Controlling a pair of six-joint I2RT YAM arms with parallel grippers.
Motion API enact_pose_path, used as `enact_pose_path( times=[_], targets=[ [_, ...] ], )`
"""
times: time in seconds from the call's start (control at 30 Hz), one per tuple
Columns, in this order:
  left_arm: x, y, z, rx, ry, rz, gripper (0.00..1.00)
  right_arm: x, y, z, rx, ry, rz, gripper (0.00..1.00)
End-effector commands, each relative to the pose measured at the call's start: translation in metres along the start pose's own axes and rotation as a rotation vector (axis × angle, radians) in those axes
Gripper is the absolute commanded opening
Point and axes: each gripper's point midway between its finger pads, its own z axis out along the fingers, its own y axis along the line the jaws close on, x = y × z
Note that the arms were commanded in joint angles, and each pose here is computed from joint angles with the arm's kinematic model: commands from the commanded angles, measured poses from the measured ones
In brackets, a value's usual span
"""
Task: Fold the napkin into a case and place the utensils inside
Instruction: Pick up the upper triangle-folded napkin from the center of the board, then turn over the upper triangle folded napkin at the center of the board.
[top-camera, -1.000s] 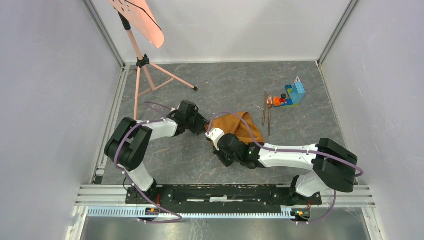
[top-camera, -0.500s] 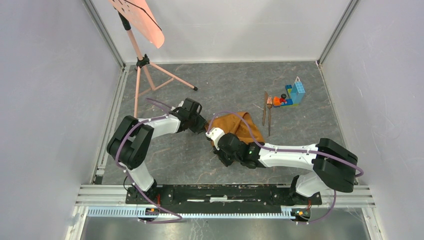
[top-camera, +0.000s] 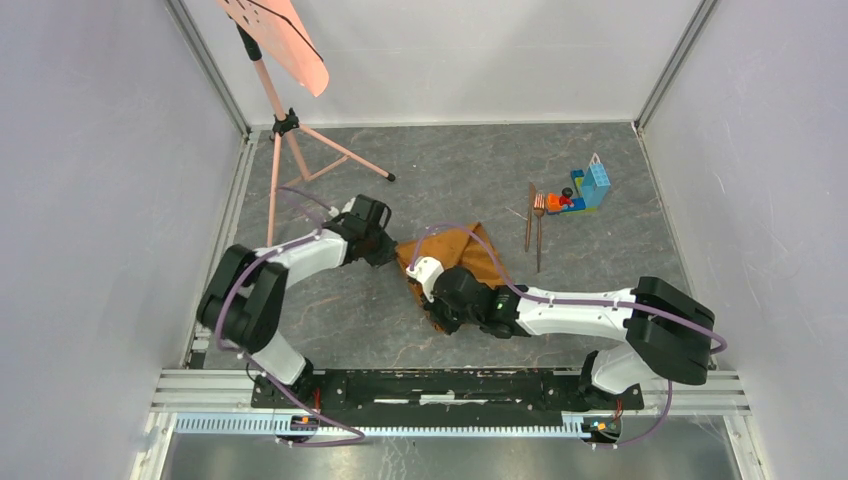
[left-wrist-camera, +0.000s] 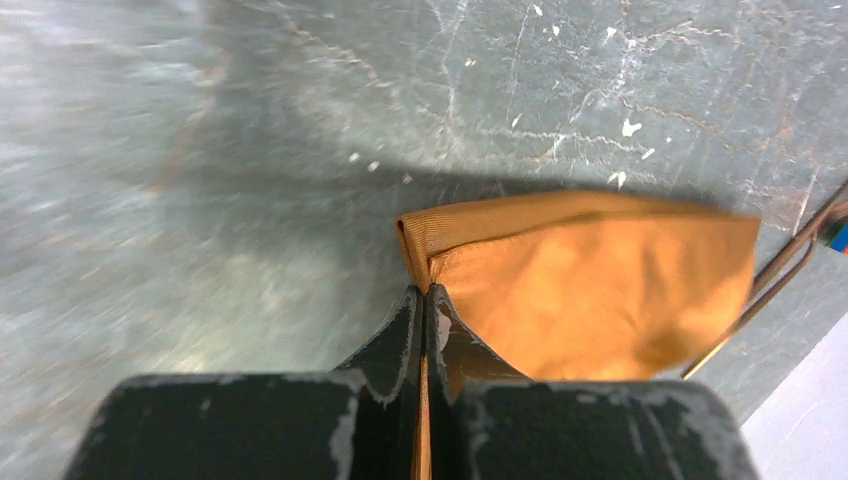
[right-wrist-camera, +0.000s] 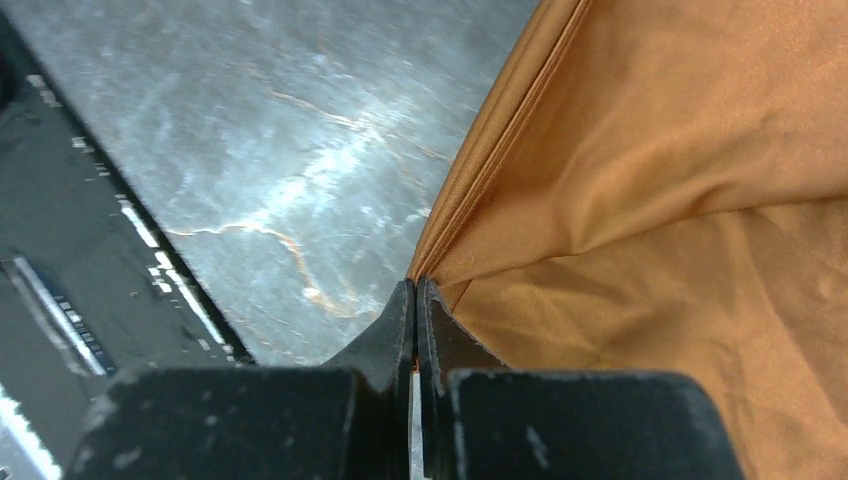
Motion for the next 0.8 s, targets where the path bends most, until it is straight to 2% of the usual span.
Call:
enact_pose_path(
  times=[0.0,0.13,0.27,0.37,0.43,0.5,0.63,0.77],
  targets=[
    [-0.042,0.012,-0.067,-0.008,-0.127,0.047,0.02,-0.039,0.053,-0.002,-0.187,-0.102,-0.053,0.0],
    [-0.067,0.049,-0.145,-0.087,-0.257,0.033,0.02,-0.071,0.117,-0.009,-0.431,-0.184,-0.049,0.0],
    [-0.094,0.089,-0.239,-0.17,-0.472,0.023,0.02,-0.113,0.189,-0.029,-0.725,-0.272,-0.018,0.0],
    [-0.107,0.096,-0.304,-0.158,-0.605,0.035,0.02,-0.143,0.231,-0.06,-0.969,-0.361,0.041,0.0],
    [-0.114,0.086,-0.33,-0.123,-0.642,0.079,0.02,-0.152,0.24,-0.077,-1.077,-0.404,0.082,0.0],
    [-0.119,0.069,-0.331,-0.113,-0.609,0.149,0.02,-0.147,0.237,-0.082,-1.127,-0.418,0.133,0.0],
    [-0.114,0.037,-0.267,-0.195,-0.484,0.274,0.02,-0.122,0.193,-0.075,-1.184,-0.437,0.328,0.0],
    [-0.084,-0.015,-0.184,-0.213,-0.42,0.397,0.02,-0.057,0.125,-0.025,-0.979,-0.328,0.457,0.03]
  ],
)
